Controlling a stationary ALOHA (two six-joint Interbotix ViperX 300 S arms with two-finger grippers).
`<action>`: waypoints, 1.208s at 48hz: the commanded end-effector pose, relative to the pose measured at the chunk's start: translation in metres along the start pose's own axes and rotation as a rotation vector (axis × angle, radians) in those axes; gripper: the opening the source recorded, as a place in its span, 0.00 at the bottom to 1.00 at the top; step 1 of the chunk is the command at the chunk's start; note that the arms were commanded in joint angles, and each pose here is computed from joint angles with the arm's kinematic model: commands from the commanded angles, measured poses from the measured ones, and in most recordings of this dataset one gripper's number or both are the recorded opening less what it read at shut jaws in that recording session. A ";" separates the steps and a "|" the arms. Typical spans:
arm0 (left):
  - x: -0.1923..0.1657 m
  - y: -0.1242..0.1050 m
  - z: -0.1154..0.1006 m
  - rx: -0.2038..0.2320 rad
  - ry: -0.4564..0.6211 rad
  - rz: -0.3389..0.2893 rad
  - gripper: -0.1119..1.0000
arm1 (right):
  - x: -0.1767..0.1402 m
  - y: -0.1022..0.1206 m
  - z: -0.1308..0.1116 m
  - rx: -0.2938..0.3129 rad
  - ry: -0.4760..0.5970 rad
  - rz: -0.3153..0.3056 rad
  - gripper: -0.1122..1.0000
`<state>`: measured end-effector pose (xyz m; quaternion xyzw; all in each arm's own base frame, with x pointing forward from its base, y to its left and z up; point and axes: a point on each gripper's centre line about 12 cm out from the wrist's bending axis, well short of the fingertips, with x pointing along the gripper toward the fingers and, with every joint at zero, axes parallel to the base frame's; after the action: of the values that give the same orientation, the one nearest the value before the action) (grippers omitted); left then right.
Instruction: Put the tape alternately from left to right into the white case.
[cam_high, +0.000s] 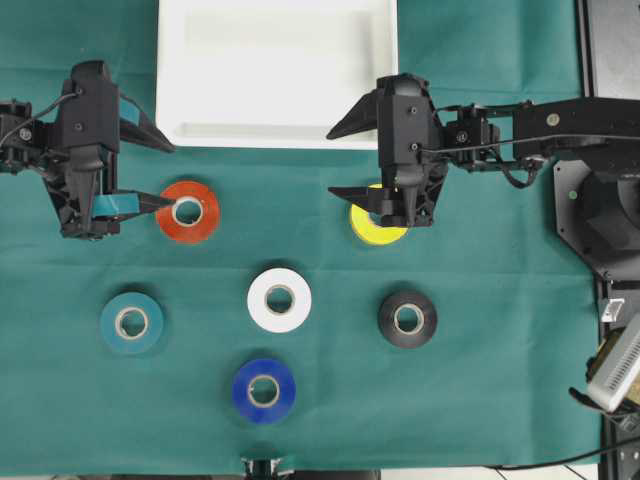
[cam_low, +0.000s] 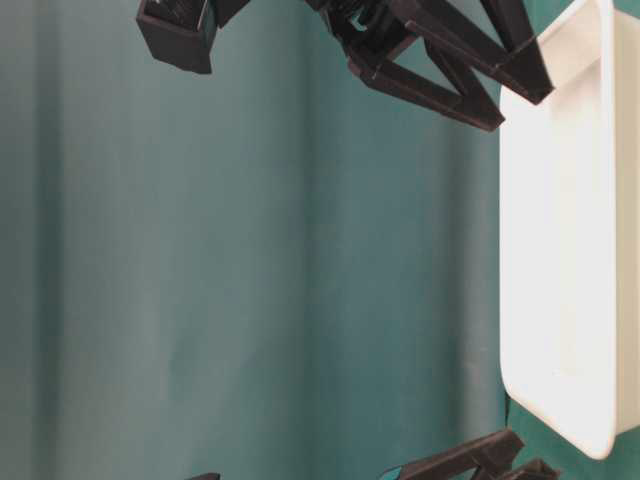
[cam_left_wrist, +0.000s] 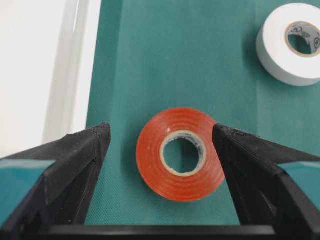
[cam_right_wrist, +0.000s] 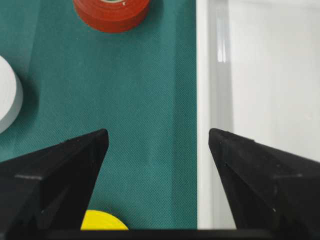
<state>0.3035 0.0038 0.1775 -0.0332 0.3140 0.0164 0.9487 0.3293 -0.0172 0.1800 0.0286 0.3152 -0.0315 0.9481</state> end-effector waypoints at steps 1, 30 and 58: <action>-0.003 0.000 0.009 -0.002 -0.029 -0.001 0.90 | -0.002 0.000 0.011 0.001 -0.032 0.000 0.89; -0.003 0.000 0.010 -0.004 -0.034 -0.001 0.90 | -0.002 0.000 0.008 0.001 -0.025 0.000 0.88; -0.003 0.000 0.010 -0.004 -0.032 -0.001 0.90 | -0.006 0.020 0.002 -0.027 0.028 0.047 0.88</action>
<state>0.3034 0.0038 0.1773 -0.0339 0.3148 0.0167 0.9484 0.3251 -0.0020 0.1748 0.0248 0.3439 -0.0118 0.9386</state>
